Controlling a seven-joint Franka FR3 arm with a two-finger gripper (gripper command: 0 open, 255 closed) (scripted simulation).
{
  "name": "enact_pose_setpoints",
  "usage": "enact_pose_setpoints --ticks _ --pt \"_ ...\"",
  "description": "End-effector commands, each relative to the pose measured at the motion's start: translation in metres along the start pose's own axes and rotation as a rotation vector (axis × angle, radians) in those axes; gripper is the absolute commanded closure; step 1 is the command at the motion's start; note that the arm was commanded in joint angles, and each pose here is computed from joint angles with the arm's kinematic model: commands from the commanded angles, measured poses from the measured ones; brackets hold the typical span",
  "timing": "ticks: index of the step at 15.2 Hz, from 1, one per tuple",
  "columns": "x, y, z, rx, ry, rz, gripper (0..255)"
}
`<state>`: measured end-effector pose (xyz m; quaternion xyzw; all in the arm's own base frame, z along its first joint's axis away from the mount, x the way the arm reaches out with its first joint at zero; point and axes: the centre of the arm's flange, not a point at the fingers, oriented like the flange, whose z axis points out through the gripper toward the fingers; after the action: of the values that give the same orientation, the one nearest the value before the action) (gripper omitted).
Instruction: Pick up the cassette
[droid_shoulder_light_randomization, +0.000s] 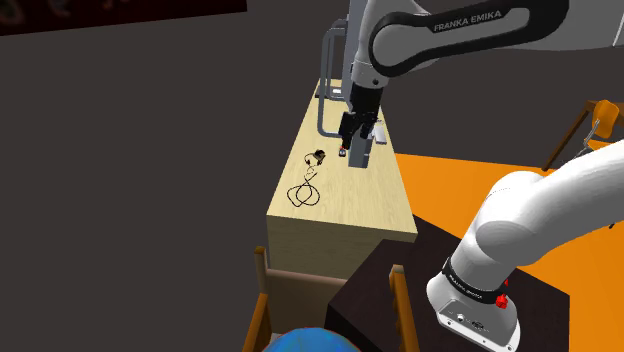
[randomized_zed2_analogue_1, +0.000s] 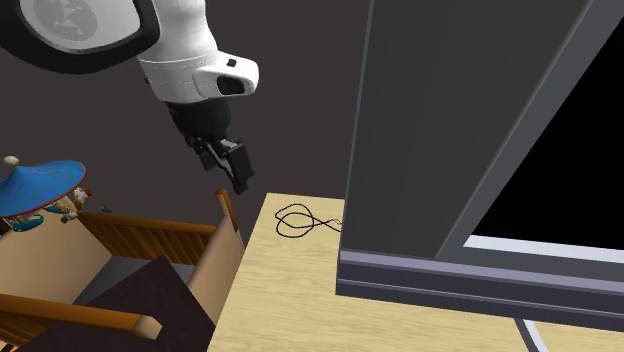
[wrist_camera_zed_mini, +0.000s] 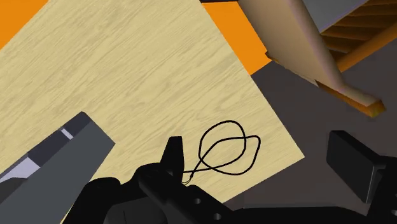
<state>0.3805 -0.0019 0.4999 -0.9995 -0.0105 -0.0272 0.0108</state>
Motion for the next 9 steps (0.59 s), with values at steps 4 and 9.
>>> enact_pose_setpoints --ticks 4,9 --pt "0.039 0.006 0.052 -0.005 0.001 0.026 0" --pt "0.077 0.014 0.105 -0.01 0.0 0.053 0"
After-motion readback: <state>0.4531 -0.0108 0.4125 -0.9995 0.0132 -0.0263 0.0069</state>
